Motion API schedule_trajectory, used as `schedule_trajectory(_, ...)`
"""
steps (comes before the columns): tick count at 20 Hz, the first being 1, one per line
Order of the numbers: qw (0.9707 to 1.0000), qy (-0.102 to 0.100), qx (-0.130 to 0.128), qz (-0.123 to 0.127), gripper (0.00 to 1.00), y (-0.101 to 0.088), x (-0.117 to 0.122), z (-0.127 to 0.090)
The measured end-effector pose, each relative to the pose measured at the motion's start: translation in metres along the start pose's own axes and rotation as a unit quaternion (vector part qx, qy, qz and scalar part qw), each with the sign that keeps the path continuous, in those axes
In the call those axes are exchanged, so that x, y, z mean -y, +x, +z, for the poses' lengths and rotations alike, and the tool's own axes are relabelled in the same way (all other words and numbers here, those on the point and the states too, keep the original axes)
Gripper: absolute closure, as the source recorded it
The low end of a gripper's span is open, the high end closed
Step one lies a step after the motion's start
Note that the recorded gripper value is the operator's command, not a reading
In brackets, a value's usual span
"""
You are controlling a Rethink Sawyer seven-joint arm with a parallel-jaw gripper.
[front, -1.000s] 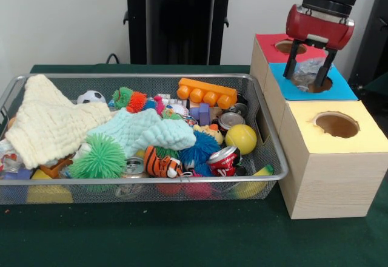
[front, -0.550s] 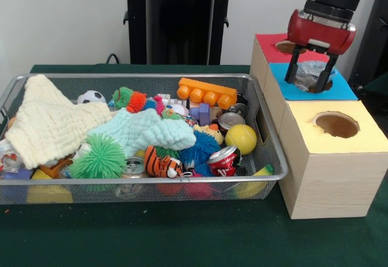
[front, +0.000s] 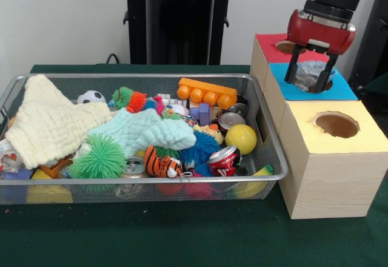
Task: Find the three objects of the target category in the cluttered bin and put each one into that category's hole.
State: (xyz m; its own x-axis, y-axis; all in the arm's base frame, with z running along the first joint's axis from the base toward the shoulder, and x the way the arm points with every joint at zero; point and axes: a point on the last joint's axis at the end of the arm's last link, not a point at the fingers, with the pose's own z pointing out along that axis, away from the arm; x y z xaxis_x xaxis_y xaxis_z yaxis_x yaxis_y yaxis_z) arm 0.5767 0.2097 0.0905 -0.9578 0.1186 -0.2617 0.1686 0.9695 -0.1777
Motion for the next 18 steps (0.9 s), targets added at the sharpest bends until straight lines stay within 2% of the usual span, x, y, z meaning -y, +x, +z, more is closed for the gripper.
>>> schedule_trajectory(9, 1.0000, 0.001, -0.002, 0.004, 0.00, -0.003, 0.004, 0.004)
schedule_trajectory(18, 1.0000, -0.001, -0.004, 0.008, 0.00, -0.017, 0.006, 0.010)
